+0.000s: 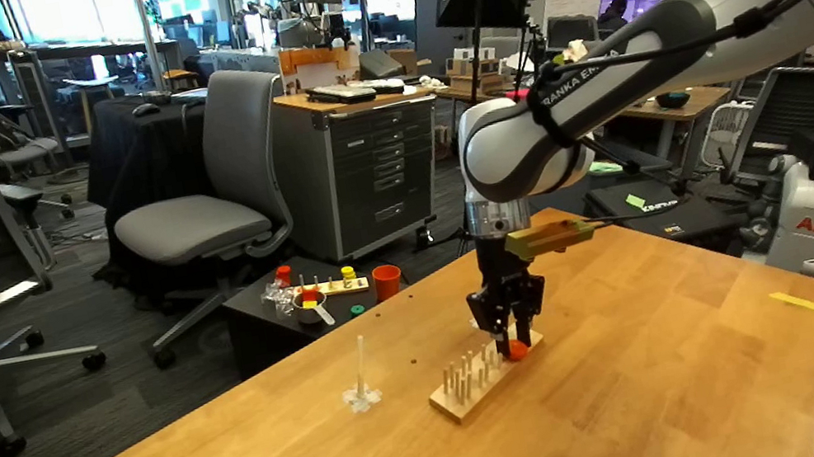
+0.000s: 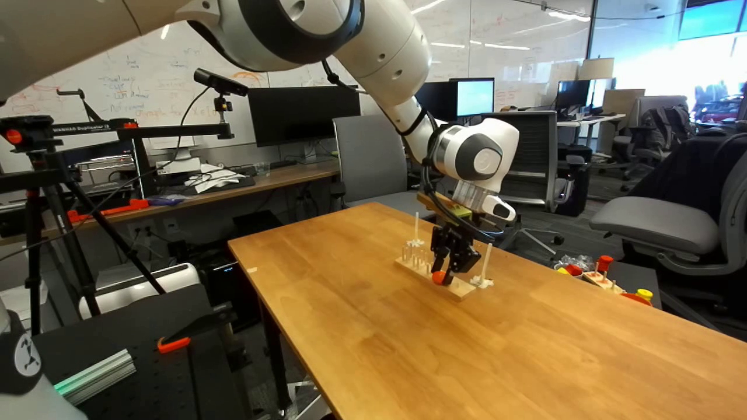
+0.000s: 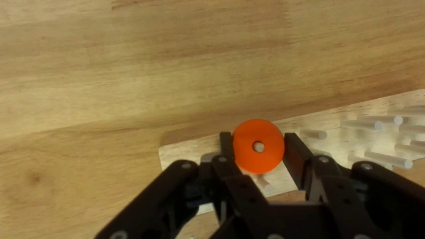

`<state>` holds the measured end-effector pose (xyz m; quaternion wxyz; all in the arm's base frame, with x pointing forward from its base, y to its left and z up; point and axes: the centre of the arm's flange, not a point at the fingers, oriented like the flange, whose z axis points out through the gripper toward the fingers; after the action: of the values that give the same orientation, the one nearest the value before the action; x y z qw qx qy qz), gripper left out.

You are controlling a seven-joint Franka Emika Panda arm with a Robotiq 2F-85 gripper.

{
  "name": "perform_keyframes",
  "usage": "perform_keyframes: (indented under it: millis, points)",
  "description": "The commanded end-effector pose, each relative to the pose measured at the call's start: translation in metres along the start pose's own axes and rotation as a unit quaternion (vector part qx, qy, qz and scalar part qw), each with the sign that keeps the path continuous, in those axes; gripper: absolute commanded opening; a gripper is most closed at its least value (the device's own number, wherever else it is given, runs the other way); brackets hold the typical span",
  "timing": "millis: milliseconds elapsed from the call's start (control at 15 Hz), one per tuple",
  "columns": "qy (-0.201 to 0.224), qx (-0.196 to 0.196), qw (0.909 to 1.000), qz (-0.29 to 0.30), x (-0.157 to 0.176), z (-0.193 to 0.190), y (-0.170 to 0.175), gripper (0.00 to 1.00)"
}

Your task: Stick the orange disk into the wooden rack

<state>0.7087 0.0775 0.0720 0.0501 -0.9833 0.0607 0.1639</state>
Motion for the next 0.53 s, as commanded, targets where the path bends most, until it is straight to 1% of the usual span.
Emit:
perform_keyframes:
  millis: [0,200,267,333,400,467]
  points:
    - [-0.016,0.012,0.9998,0.007,0.014,0.007,-0.003,0.17]
    - [-0.019,0.011,0.9997,0.008,0.014,0.007,-0.003,0.18]
    - [-0.018,0.012,0.9997,0.008,0.013,0.005,-0.003,0.67]
    - [-0.018,0.009,0.9998,0.008,0.012,0.002,-0.003,0.69]
    - [-0.016,0.008,0.9998,0.007,0.007,-0.006,-0.002,0.74]
    - [-0.012,0.004,0.9999,0.004,0.003,-0.013,-0.003,0.84]
